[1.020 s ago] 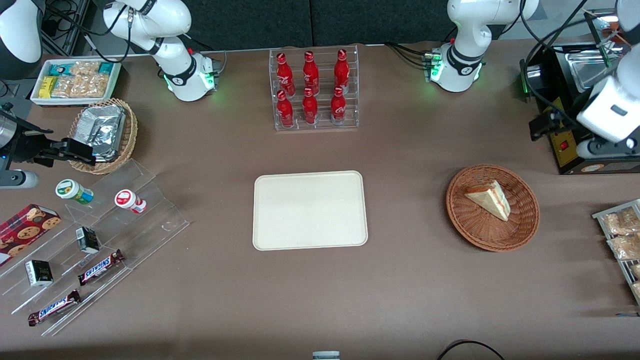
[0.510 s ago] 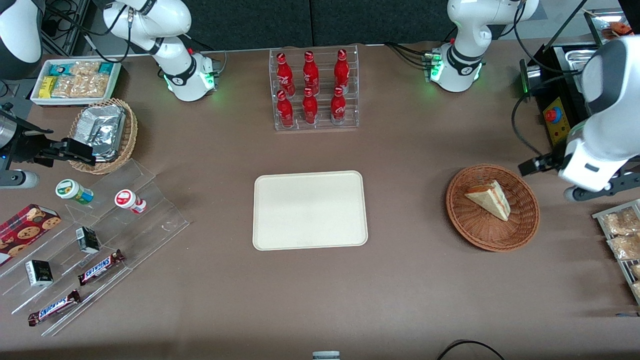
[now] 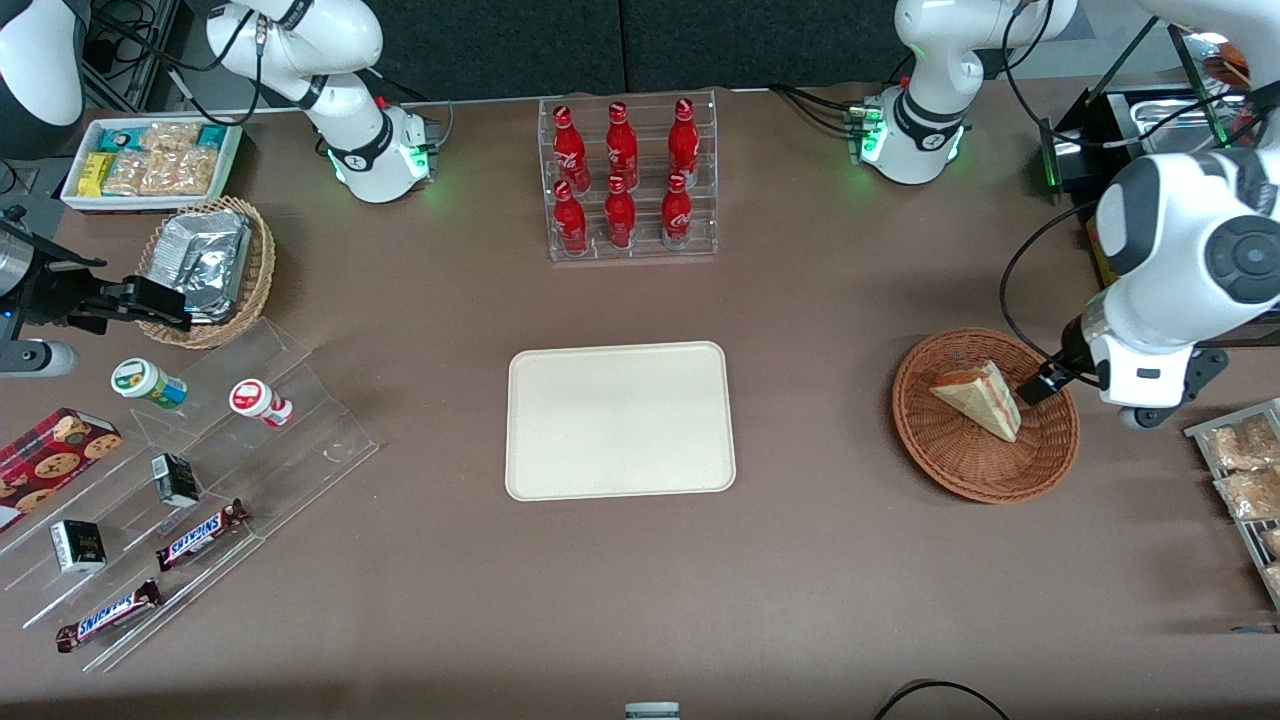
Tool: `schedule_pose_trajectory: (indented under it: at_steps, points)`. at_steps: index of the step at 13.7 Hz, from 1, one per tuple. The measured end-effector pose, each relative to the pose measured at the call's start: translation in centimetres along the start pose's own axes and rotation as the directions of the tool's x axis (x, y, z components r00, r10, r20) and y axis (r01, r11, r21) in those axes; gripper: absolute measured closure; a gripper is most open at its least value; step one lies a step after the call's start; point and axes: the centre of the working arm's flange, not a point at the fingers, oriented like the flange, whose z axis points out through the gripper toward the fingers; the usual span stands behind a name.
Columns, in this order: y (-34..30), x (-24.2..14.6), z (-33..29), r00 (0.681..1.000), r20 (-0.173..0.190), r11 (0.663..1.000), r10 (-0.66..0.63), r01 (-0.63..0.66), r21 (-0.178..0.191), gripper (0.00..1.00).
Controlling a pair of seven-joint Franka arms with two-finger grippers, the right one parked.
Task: Place sandwich from basket to tray
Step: 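Lower the left gripper and close it on the wrapped sandwich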
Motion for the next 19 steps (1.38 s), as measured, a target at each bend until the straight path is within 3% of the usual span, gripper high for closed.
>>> schedule_pose_trajectory:
  at_steps: [8, 12, 19]
  points:
    - [-1.4, -3.6, 8.9, 0.996, -0.025, 0.994, -0.089, 0.087, -0.060, 0.00]
    - [-3.2, -3.9, 11.6, 0.991, -0.051, 0.987, -0.124, 0.118, -0.109, 0.00]
    - [-3.0, -4.2, 14.2, 0.981, -0.057, 0.974, -0.184, 0.174, -0.148, 0.00]
